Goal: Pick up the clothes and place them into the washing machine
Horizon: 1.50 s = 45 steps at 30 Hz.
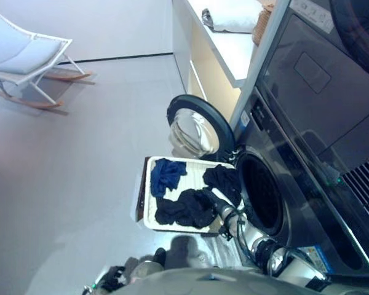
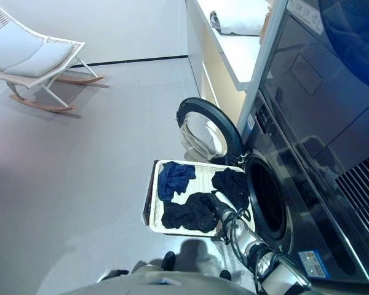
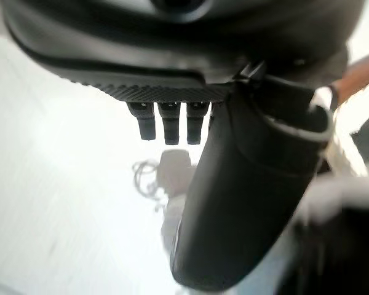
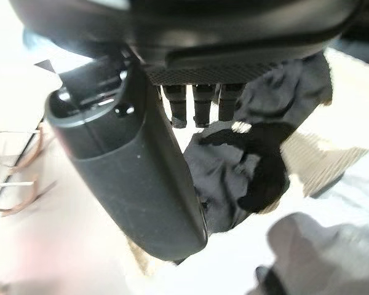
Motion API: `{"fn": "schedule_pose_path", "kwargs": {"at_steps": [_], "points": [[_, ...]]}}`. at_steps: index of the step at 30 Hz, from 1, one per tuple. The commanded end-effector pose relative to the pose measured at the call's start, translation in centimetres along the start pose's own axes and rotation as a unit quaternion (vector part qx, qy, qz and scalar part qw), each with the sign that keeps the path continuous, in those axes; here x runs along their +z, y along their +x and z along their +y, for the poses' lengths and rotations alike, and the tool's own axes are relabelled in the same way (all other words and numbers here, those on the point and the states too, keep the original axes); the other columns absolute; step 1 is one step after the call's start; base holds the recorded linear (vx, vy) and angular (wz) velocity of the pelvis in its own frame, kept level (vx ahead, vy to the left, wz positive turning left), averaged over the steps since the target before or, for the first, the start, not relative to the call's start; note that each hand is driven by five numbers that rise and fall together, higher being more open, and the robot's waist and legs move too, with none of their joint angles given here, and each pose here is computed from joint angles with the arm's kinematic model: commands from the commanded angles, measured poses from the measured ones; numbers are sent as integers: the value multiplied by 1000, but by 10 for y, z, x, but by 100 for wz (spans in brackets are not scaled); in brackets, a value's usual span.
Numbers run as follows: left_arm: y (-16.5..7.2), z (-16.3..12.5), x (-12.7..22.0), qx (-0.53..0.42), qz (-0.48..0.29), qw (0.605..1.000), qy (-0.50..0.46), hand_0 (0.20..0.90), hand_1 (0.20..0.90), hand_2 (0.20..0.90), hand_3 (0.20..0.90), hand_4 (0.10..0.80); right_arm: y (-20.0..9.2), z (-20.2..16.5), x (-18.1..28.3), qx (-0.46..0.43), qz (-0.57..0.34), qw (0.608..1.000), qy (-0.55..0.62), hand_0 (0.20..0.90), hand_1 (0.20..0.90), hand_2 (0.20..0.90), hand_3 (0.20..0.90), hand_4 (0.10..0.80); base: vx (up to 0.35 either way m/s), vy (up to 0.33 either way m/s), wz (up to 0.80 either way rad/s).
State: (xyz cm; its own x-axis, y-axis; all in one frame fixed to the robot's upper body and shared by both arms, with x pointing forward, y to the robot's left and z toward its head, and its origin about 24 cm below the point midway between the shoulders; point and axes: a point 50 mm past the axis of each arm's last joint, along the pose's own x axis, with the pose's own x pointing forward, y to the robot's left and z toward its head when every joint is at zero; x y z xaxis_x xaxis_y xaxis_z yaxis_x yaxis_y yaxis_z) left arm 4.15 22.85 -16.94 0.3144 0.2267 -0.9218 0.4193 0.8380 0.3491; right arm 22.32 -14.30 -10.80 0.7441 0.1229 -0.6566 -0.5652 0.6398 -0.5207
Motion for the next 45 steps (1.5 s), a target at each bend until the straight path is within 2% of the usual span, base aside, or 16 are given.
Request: {"fn": "schedule_pose_path", "kwargs": {"at_steps": [1, 7, 9, 11, 16, 20, 23, 26, 30, 36, 38, 40, 41, 42, 45], "points": [[6, 33, 18, 53, -25, 998, 28, 900, 900, 900, 900, 800, 11, -21, 41, -51, -70, 995, -49, 900, 900, 900, 900, 800, -58, -1, 21], [9, 44, 67, 82, -110, 989, 57, 900, 900, 900, 900, 800, 22, -57, 55, -124, -50, 979, -151, 900, 900, 900, 900, 800, -140, 5, 32], [9, 48, 76, 91, -122, 987, 57, 900, 900, 900, 900, 800, 23, -64, 60, -137, -53, 977, -152, 900, 900, 900, 900, 800, -179, 9, 35], [7, 60, 106, 119, -166, 978, 44, 900, 900, 900, 900, 800, 25, -85, 69, -174, -48, 971, -156, 900, 900, 900, 900, 800, -191, 7, 37], [4, 72, 128, 147, -198, 969, 23, 900, 900, 900, 900, 800, 25, -120, 95, -229, -60, 956, -175, 900, 900, 900, 900, 800, -100, 70, 7], [1, 80, 145, 166, -219, 961, 17, 900, 900, 900, 900, 800, 22, -141, 97, -267, -40, 946, -182, 900, 900, 900, 900, 800, -82, 51, -14], [-7, 92, 174, 192, -262, 946, 6, 900, 900, 900, 900, 800, 14, -176, 105, -318, -17, 924, -212, 900, 900, 900, 900, 800, -174, 63, 1], [-11, 91, 188, 194, -281, 940, 10, 900, 900, 900, 900, 800, 9, -192, 103, -340, 2, 914, -222, 900, 900, 900, 900, 800, -94, 68, -11], [-23, 89, 221, 196, -336, 921, 9, 900, 900, 900, 900, 800, -8, -236, 95, -384, 57, 886, -253, 900, 900, 900, 900, 800, -77, 53, -7], [-30, 89, 234, 200, -358, 912, -1, 900, 900, 900, 900, 800, -28, -273, 92, -422, 80, 869, -247, 900, 900, 900, 900, 800, -58, 43, -5], [-30, 90, 235, 202, -358, 911, -1, 900, 900, 900, 900, 800, -33, -282, 93, -433, 80, 863, -247, 804, 804, 804, 804, 736, -51, 6, 2], [-30, 89, 235, 202, -356, 912, -3, 900, 900, 900, 900, 800, -37, -288, 98, -442, 75, 859, -248, 378, 378, 378, 378, 452, -44, 2, 5], [-29, 89, 235, 203, -355, 913, -2, 900, 900, 900, 900, 800, -38, -290, 100, -445, 74, 857, -250, 321, 321, 321, 321, 414, -59, -5, 4], [-29, 89, 235, 203, -354, 913, -3, 900, 900, 900, 900, 800, -39, -292, 102, -448, 72, 854, -253, 300, 300, 300, 300, 400, -47, -13, 4], [-28, 89, 234, 204, -349, 915, -5, 900, 900, 900, 900, 800, -40, -294, 107, -453, 66, 851, -258, 300, 300, 300, 300, 400, -37, -31, -3]]}}
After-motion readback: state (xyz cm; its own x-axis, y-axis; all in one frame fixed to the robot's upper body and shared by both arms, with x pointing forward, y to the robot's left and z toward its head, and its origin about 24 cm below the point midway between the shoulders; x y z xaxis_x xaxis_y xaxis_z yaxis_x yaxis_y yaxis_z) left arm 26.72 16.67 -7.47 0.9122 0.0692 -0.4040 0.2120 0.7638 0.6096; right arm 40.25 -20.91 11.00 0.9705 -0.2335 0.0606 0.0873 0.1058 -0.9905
